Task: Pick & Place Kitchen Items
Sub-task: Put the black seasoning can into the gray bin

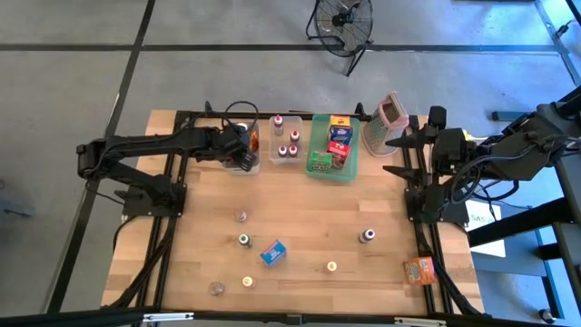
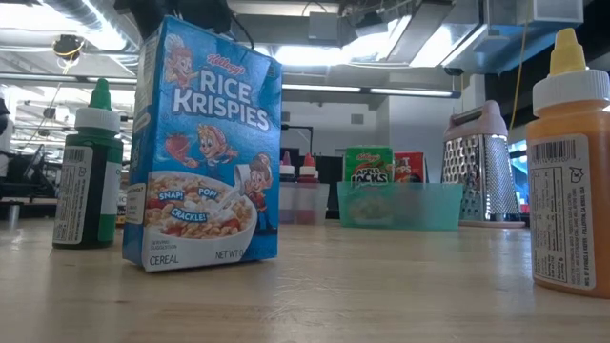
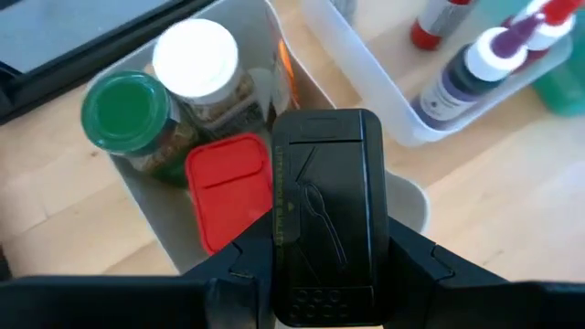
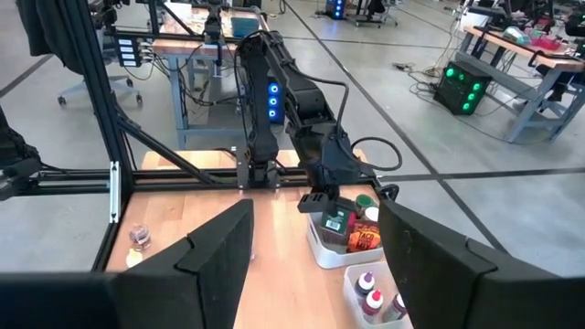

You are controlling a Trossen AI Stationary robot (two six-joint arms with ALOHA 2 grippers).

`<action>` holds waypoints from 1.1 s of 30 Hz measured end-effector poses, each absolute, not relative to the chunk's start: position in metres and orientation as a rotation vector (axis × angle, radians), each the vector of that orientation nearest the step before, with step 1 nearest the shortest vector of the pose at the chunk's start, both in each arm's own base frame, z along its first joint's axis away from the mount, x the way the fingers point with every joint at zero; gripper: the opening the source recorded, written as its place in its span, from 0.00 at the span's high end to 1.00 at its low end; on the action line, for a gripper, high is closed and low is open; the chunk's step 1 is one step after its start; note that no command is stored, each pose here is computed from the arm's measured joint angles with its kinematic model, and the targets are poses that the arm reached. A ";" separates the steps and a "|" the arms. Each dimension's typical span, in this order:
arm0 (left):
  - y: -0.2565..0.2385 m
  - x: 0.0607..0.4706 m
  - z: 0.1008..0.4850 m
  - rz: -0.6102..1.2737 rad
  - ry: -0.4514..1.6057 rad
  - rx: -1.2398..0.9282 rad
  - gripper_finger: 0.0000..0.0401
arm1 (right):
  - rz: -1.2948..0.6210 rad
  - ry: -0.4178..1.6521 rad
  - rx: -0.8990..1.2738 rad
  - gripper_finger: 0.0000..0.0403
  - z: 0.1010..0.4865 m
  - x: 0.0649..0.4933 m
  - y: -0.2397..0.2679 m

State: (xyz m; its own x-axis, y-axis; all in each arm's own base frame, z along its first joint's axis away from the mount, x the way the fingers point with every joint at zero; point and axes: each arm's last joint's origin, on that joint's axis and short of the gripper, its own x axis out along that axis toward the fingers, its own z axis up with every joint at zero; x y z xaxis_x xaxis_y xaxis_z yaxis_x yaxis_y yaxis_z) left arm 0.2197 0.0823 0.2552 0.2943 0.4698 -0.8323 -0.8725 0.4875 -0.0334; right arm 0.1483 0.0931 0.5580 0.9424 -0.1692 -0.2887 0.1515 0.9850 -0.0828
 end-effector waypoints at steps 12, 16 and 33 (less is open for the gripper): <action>0.085 0.215 0.215 0.944 0.832 -0.599 0.69 | -0.161 0.298 -0.067 0.41 0.558 0.148 0.093; 0.091 0.214 0.216 1.005 0.793 -0.588 0.69 | -0.161 0.298 -0.069 0.41 0.558 0.149 0.093; 0.104 0.214 0.211 1.133 0.737 -0.587 0.69 | -0.161 0.298 -0.065 0.41 0.558 0.148 0.093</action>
State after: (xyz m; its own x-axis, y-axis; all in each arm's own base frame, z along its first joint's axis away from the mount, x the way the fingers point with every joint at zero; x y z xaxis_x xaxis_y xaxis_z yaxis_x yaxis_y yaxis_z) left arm 0.2144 0.1035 0.2115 0.2404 0.5852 -0.7744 -0.9451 0.3231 -0.0493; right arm 0.1485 0.0932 0.5583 0.9432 -0.1678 -0.2868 0.1486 0.9850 -0.0879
